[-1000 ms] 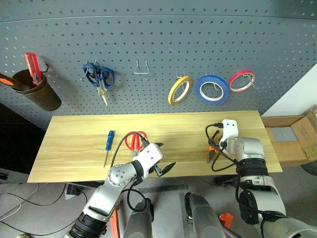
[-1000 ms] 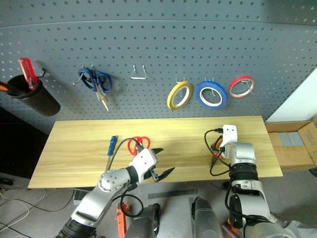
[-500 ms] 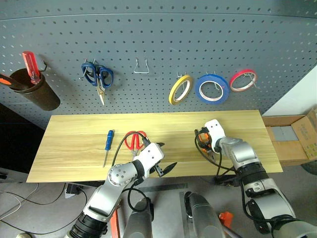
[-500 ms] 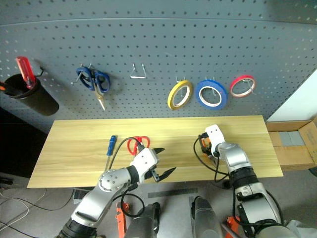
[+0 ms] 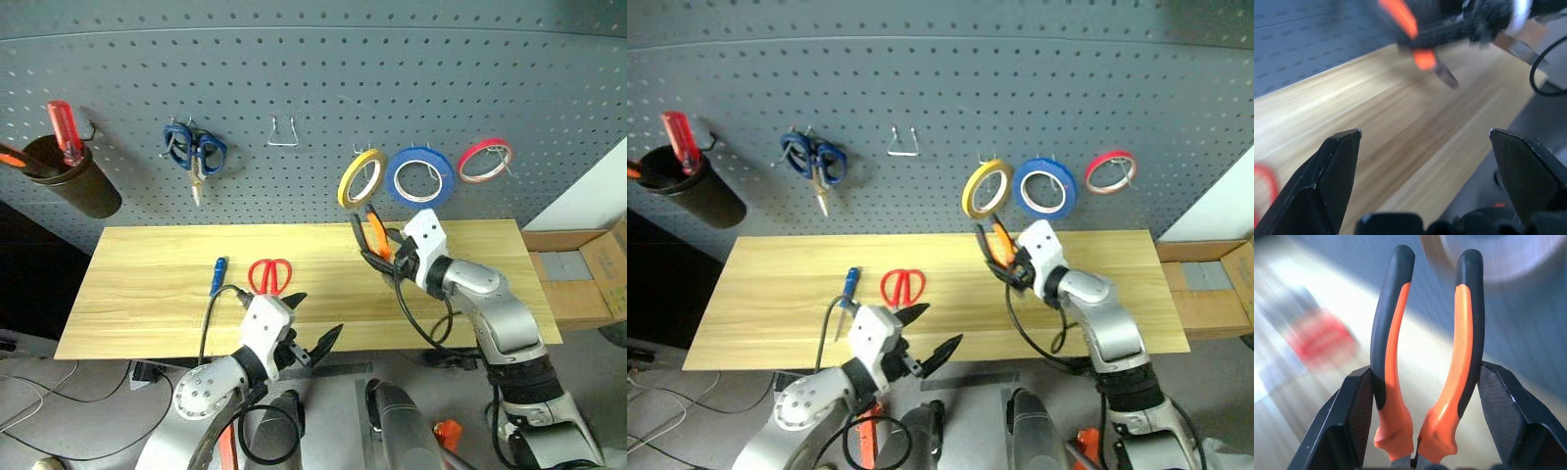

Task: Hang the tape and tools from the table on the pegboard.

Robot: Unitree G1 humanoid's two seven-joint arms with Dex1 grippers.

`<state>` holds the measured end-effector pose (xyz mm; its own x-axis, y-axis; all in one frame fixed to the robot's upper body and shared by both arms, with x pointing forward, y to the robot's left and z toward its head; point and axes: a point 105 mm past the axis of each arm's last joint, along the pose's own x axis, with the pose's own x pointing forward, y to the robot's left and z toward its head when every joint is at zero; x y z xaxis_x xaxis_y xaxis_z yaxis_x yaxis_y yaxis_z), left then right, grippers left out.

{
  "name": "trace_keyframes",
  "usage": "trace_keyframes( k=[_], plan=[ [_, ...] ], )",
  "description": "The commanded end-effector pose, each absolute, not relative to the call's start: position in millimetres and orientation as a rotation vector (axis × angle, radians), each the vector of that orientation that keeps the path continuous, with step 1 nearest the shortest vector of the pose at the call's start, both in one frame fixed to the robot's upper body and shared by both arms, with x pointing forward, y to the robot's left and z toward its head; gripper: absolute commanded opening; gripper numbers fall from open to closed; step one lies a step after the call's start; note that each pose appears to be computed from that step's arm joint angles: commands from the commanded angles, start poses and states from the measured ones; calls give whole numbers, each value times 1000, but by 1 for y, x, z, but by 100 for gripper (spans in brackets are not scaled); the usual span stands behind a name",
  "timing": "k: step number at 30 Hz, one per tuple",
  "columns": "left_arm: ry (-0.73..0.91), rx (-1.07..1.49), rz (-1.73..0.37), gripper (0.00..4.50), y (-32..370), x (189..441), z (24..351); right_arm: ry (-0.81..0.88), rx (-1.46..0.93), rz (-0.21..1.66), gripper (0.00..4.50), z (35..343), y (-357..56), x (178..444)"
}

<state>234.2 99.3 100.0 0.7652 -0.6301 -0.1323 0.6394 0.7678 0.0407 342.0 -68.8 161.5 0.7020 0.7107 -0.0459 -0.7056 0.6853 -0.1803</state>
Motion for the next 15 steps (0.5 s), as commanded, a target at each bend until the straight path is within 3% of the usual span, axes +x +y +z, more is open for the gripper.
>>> trace_keyframes(
  k=[1, 8, 15],
  plan=[
    [10, 46, -581, 450, 108, 239, 129, -213, -47, 786, 269, 218, -48, 336],
    [-143, 55, -341, 450, 128, 275, 160, -507, 83, 757, 269, 304, -7, 346],
    [-173, 22, -343, 450, 124, 313, 171, -746, -24, 572, 269, 346, -1, 383]
  ],
)
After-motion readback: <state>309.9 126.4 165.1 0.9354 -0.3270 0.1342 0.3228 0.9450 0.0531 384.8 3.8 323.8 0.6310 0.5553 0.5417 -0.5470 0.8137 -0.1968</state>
